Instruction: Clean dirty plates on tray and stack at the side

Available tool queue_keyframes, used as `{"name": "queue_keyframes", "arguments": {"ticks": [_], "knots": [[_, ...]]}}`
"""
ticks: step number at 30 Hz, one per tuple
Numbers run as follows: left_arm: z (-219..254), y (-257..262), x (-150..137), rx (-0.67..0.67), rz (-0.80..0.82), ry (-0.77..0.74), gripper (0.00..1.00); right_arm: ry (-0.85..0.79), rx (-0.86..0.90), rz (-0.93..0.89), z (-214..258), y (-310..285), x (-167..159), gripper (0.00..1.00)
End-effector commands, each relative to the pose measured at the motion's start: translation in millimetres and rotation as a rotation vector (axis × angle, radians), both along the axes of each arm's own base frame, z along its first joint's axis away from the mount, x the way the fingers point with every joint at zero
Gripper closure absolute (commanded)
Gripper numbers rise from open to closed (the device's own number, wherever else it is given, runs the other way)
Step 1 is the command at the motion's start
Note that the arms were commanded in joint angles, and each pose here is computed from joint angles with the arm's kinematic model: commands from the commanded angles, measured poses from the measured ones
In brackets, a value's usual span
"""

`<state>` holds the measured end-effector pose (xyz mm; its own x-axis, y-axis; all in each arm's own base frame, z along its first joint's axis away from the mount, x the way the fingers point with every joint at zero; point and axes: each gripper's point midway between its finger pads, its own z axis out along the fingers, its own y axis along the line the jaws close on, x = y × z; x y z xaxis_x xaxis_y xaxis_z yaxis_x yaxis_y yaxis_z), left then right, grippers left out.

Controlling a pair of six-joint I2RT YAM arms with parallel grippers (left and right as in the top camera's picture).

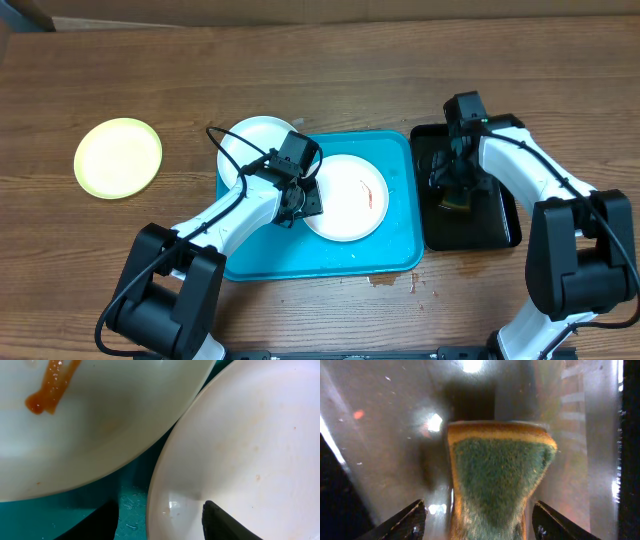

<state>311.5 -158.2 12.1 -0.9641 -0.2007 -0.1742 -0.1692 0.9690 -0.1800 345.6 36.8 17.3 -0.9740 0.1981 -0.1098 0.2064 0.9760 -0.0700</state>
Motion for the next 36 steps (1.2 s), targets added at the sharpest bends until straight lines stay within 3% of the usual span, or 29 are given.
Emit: {"name": "queue_keyframes", "arguments": {"ticks": [1,12,22,30,36], "knots": [[-4.1,0.3,-2.9,0.009,-0.023,0.009,0.44,-0.012,-0.023,-0.01,-6.7,-5.6,-2.7,0.32],[-4.1,0.2,-2.8,0.009,-0.022,0.009,0.44,-0.049,-0.032,-0.015,-19.5,-8.1,-1.4,0.36],[-4.1,0.2,-2.9,0.009,-0.022,0.009,0.44,-0.067,-0.03,-0.031,-9.7,-12.1,8.3,0.32],[-4.1,0.1,-3.0,0.009,-0.023,0.009,0.44,-0.043,-0.04,-0.156,-12.8,-38.0,0.5,0.33],[-4.1,0.1,-2.9,0.009,-0.023,0.009,0.44,-0.016,0.039,-0.135,-18.6,-26.1,-5.8,0.45]]}}
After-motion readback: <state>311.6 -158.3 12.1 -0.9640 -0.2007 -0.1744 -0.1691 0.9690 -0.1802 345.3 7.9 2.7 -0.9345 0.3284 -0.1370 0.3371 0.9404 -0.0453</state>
